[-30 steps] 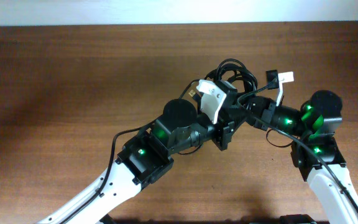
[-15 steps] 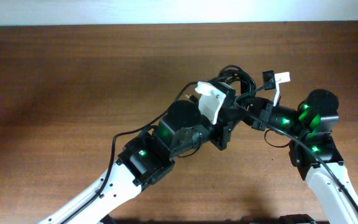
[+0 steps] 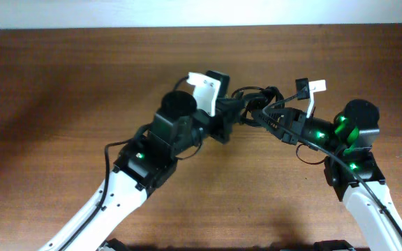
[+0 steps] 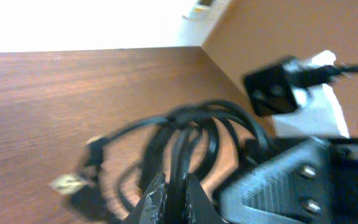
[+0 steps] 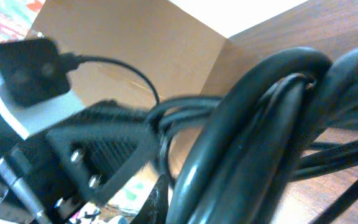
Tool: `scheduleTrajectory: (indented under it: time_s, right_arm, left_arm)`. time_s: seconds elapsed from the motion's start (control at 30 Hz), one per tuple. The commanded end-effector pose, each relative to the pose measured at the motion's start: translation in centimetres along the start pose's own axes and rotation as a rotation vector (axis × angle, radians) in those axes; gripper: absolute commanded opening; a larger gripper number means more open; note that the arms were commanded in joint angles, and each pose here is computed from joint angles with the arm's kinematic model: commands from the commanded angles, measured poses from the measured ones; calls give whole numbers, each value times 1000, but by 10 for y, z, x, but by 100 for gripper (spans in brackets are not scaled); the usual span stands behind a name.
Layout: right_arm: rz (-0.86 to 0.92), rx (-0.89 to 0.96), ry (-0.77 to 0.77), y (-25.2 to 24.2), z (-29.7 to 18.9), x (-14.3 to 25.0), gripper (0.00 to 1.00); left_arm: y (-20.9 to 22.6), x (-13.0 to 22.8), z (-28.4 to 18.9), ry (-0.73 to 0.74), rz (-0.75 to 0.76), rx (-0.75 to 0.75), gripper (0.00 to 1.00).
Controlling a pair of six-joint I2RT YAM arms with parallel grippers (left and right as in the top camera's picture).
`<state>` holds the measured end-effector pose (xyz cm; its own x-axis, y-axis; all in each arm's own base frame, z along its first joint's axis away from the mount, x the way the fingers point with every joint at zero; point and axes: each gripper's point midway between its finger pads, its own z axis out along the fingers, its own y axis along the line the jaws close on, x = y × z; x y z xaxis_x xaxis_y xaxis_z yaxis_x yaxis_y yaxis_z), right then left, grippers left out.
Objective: Untangle cables
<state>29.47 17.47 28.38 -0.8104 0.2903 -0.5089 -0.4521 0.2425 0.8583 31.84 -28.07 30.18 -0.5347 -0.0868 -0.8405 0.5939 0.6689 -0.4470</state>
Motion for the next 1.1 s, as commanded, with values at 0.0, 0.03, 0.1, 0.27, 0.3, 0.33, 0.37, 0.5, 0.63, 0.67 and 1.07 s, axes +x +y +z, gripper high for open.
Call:
scheduleTrajectory:
  time_s: [0.0, 0.03, 0.1, 0.27, 0.3, 0.33, 0.37, 0.5, 0.63, 0.67, 1.07]
  right_arm:
    - [-28, -56, 61, 12, 0, 11, 4]
    - [-28, -58, 64, 12, 0, 11, 4]
    - [-28, -60, 67, 13, -1, 12, 4]
    - [-30, -67, 74, 14, -1, 13, 4]
    - [-34, -74, 80, 15, -1, 14, 4]
    - [-40, -81, 84, 17, -1, 14, 4]
    - [-48, -87, 88, 18, -1, 15, 4]
    - [-79, -110, 97, 24, -2, 15, 4]
    - [-131, -154, 123, 34, -3, 18, 4]
    - [-144, -165, 130, 37, -4, 19, 4]
    - [-172, -190, 148, 42, -5, 22, 4]
  left_arm:
    - [35, -30, -12, -90, -6, -125, 0]
    - [39, -31, -13, -95, -9, -134, 0]
    - [46, -34, -15, -103, -15, -150, 0]
    - [60, -36, -19, -111, -24, -202, 0]
    - [63, -35, -19, -109, -27, -219, 0]
    - [66, -34, -20, -106, -29, -234, 0]
    - [68, -32, -20, -99, -32, -247, 0]
    - [68, -31, -20, -96, -33, -247, 0]
    - [69, -32, -20, -98, -32, -251, 0]
    - [70, -32, -21, -102, -33, -260, 0]
    - [27, -14, -14, 7, 67, -7, 77]
